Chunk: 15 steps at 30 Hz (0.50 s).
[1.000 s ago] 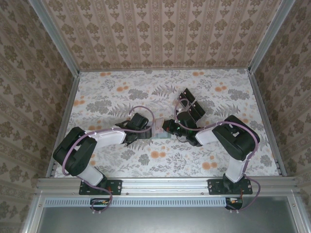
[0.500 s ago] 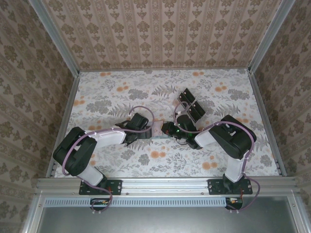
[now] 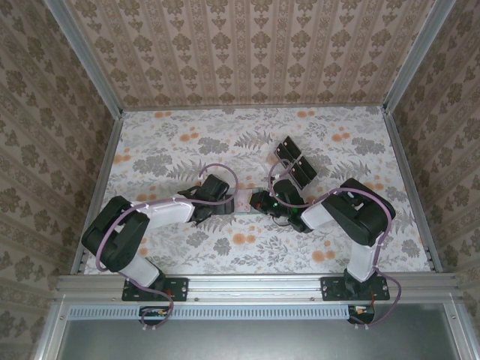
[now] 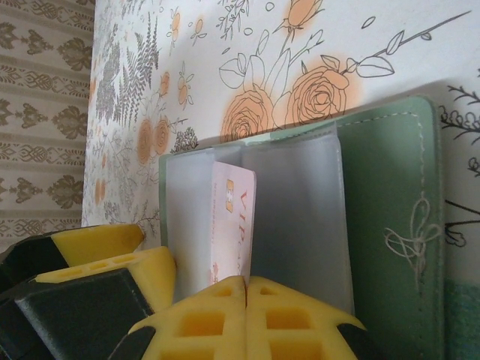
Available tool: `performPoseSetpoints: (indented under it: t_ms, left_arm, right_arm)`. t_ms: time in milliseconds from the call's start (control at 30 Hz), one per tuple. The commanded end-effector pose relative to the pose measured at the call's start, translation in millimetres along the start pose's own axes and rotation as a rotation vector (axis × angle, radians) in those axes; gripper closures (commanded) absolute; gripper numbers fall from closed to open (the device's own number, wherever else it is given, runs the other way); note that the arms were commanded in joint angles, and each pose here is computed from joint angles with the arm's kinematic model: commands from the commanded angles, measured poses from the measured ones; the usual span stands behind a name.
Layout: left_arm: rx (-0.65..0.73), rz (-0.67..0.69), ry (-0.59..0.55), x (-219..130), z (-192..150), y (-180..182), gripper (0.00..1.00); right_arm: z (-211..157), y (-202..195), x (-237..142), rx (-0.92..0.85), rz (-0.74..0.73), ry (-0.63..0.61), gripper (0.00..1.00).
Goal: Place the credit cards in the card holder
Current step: Insert the credit card into the card slot.
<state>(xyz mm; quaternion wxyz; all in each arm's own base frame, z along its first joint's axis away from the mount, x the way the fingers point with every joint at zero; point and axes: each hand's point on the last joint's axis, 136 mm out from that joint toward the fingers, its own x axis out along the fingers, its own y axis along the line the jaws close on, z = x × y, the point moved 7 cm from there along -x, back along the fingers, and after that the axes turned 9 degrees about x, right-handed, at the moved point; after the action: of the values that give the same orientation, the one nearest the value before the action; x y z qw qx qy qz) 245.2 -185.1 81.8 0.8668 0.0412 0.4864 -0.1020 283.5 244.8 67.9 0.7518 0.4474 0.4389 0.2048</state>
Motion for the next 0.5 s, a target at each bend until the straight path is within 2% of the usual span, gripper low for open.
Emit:
performPoseSetpoints:
  t_ms: [0, 467]
  left_arm:
    - [0.016, 0.085, 0.112, 5.1, -28.3, 18.0, 0.0]
    - [0.015, 0.083, 0.11, 5.1, -27.5, 17.7, 0.0]
  right_arm:
    - [-12.0, -16.3, 2.7, 0.025, -0.061, 0.056, 1.0]
    - [-10.8, -8.3, 20.0, 0.021, -0.061, 0.11, 1.0]
